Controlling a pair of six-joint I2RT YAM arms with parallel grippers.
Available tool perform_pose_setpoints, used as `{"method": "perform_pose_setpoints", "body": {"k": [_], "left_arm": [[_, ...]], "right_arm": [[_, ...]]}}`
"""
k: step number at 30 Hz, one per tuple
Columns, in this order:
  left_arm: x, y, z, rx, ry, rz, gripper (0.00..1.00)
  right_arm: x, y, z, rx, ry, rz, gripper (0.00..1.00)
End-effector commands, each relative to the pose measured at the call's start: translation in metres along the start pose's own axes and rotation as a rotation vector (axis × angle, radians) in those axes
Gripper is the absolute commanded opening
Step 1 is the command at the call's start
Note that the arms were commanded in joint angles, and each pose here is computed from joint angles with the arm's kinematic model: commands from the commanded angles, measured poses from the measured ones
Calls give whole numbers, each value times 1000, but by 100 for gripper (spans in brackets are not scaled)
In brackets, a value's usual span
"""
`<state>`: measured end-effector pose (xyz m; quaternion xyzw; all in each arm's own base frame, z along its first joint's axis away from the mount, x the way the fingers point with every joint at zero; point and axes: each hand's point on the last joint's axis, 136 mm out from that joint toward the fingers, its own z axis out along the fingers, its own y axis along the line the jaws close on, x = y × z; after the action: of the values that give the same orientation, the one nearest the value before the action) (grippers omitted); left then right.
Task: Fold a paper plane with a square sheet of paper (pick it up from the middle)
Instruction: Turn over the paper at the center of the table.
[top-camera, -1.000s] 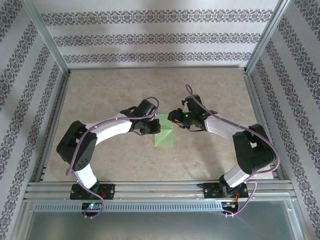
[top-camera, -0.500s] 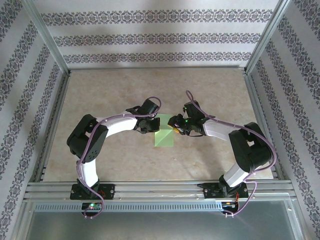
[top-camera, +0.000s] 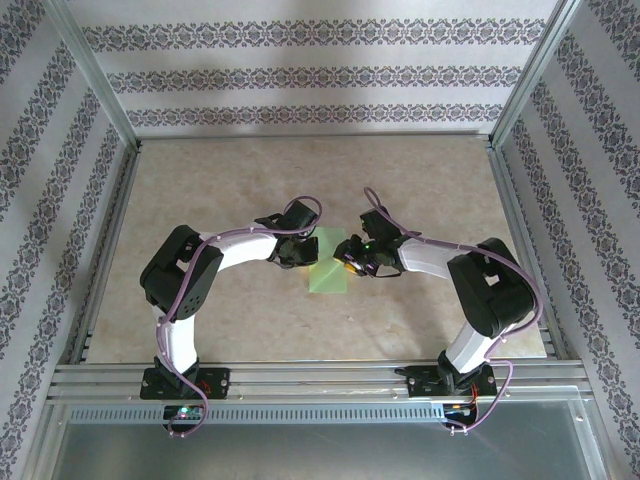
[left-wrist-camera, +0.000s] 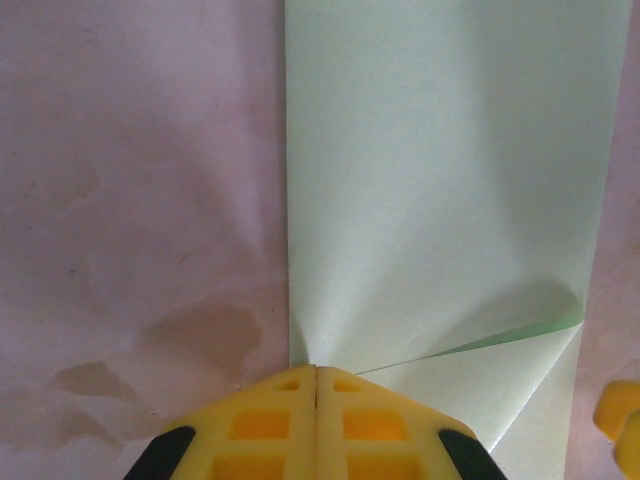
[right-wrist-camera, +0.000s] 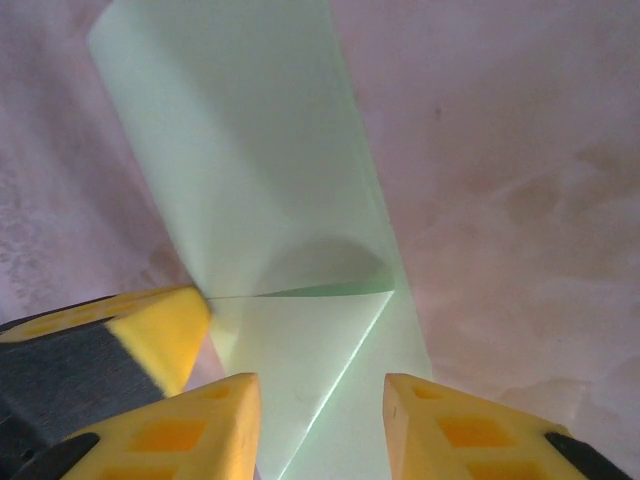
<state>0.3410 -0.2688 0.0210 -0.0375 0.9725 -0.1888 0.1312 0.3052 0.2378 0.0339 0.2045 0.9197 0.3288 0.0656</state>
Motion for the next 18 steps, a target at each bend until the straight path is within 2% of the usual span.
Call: {"method": "perform_pose_setpoints", "body": {"k": [1, 10, 18], "left_arm": [[3, 15, 5, -58, 18, -43, 2], [8, 21, 6, -75, 31, -74, 1], [13, 13, 0, -23, 45, -138, 1]], "right_arm": [[-2, -4, 2, 52, -10, 15, 37], [0, -1, 9, 75, 4, 17, 36], [1, -2, 15, 102, 8, 20, 36]]}}
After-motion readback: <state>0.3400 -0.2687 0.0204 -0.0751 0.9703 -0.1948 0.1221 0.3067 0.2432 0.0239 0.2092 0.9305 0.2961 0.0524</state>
